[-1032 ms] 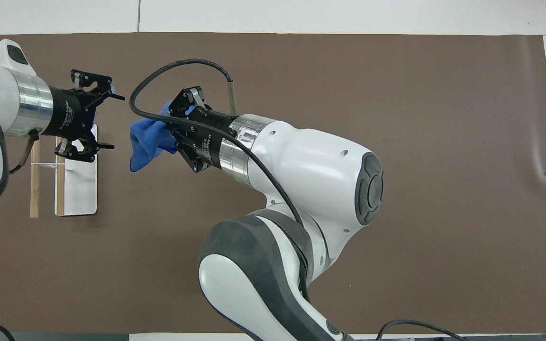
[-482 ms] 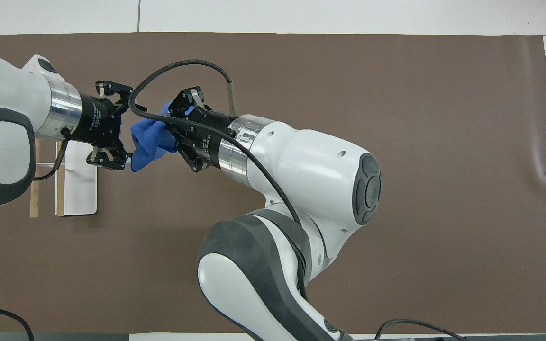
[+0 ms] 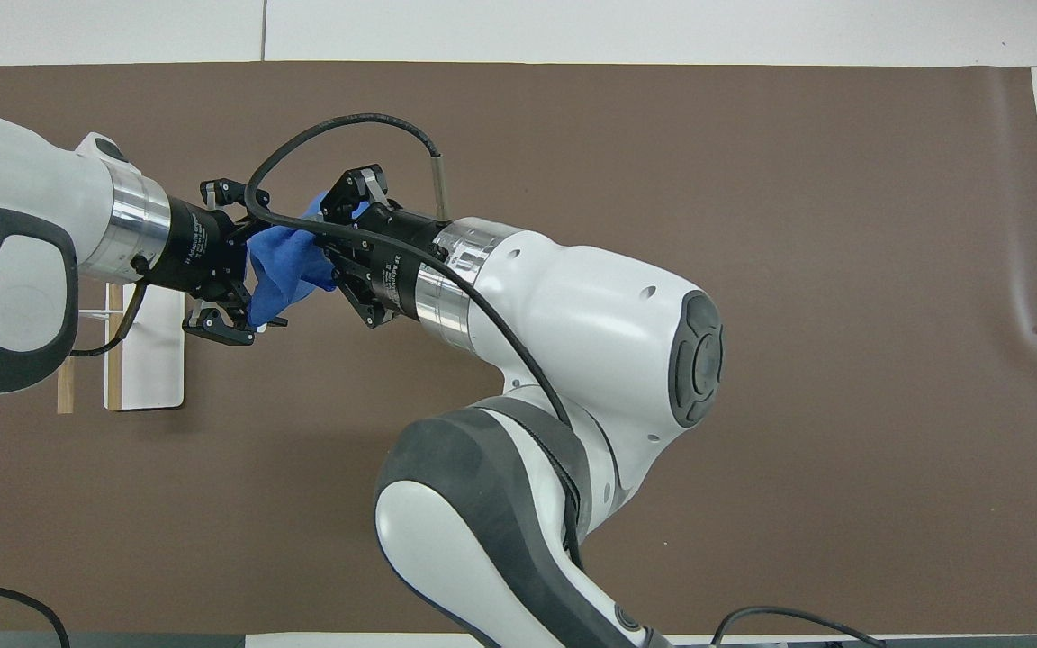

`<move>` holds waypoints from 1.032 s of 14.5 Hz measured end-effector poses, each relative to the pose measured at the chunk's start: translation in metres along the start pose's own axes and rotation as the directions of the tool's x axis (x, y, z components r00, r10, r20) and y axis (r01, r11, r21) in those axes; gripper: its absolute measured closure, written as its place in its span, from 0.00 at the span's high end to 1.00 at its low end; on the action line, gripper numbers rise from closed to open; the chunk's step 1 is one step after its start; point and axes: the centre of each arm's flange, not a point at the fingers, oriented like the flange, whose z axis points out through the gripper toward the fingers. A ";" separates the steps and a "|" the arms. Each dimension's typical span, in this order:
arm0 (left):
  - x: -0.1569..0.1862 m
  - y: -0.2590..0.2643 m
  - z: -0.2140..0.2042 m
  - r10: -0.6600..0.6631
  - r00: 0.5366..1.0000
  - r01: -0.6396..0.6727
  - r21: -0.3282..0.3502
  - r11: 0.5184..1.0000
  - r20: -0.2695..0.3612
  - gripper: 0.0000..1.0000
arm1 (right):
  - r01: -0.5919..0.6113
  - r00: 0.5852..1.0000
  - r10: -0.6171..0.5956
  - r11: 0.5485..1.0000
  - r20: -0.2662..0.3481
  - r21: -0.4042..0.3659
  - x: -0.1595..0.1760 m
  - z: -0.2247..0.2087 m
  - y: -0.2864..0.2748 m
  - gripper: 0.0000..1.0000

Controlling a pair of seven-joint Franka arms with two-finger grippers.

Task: Right arm passes towel to left arm to hang
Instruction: 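Grasp the towel with the left gripper beside the right gripper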

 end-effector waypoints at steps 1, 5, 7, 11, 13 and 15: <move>0.001 -0.001 0.002 -0.004 1.000 0.004 -0.006 1.000 -0.001 1.00 | 0.000 1.000 0.000 1.000 0.000 0.000 0.000 0.000 0.000 0.04; -0.007 -0.004 0.015 0.003 1.000 -0.003 -0.016 1.000 -0.005 0.52 | 0.000 1.000 0.000 1.000 -0.001 -0.001 0.001 0.001 0.000 0.04; -0.016 -0.006 0.019 0.013 1.000 -0.013 -0.009 1.000 -0.005 0.30 | -0.001 1.000 0.001 1.000 -0.002 -0.002 0.001 0.001 0.001 0.04; -0.015 -0.006 0.012 0.009 1.000 -0.009 -0.027 1.000 -0.004 0.02 | -0.002 1.000 0.002 1.000 -0.004 -0.002 0.003 0.002 0.001 0.04; -0.013 -0.005 0.006 0.006 1.000 -0.006 -0.045 0.999 -0.004 0.02 | 0.001 1.000 -0.001 1.000 -0.005 -0.001 0.004 0.002 0.000 0.04; -0.013 -0.005 0.001 0.006 1.000 -0.006 -0.061 0.998 -0.004 0.02 | 0.033 0.999 -0.033 0.999 -0.008 -0.005 0.006 0.003 0.001 0.04</move>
